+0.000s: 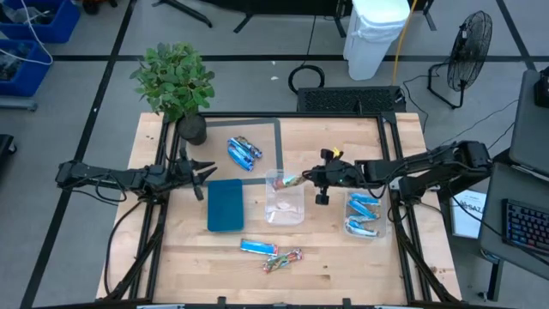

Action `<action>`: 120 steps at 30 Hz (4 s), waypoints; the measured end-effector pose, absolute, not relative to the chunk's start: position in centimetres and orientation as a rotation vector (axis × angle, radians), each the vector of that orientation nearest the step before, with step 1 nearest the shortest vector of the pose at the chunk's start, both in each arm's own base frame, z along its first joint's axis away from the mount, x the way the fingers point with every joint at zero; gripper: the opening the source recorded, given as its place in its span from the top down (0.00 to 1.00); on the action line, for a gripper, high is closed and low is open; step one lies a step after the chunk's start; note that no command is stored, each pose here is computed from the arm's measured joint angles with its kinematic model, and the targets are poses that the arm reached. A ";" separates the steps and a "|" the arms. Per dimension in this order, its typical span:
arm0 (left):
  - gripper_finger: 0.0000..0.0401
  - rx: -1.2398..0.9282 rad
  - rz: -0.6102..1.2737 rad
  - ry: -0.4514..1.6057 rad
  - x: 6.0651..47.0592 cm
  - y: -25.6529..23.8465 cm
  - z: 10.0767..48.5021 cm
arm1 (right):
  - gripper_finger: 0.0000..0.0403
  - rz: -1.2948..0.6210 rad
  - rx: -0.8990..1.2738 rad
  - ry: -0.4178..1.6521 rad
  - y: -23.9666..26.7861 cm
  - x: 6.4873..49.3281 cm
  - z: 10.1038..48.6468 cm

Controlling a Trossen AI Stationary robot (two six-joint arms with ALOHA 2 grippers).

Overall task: Pick and place Granola Bars by type
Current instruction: Put the red granola bar into the left transparent bin

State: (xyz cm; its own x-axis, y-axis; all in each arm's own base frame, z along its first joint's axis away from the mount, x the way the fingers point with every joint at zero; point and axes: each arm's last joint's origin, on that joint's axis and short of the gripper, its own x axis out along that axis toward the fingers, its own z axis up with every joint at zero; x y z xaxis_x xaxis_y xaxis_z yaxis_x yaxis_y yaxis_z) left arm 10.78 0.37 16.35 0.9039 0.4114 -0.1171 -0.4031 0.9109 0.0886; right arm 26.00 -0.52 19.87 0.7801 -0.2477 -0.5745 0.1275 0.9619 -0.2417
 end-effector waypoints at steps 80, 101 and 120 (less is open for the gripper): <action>0.77 0.063 0.421 0.136 10.8 0.4 16.3 | 0.61 0.305 -0.252 0.823 17.8 31.3 13.4; 0.77 0.063 0.421 0.135 10.8 0.4 16.3 | 0.61 0.313 -0.202 0.806 19.0 30.8 13.5; 0.77 0.063 0.421 0.135 10.8 0.4 16.3 | 0.71 0.368 -0.200 0.834 18.9 31.0 11.9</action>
State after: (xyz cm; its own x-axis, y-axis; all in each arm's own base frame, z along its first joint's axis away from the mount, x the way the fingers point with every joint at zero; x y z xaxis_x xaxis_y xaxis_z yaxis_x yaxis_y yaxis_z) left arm 10.78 0.37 16.34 0.9037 0.4117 -0.1174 -0.4033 0.9107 0.0891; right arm 31.02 18.87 11.89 0.6143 0.2391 -0.7520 -0.3939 0.9187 -0.0297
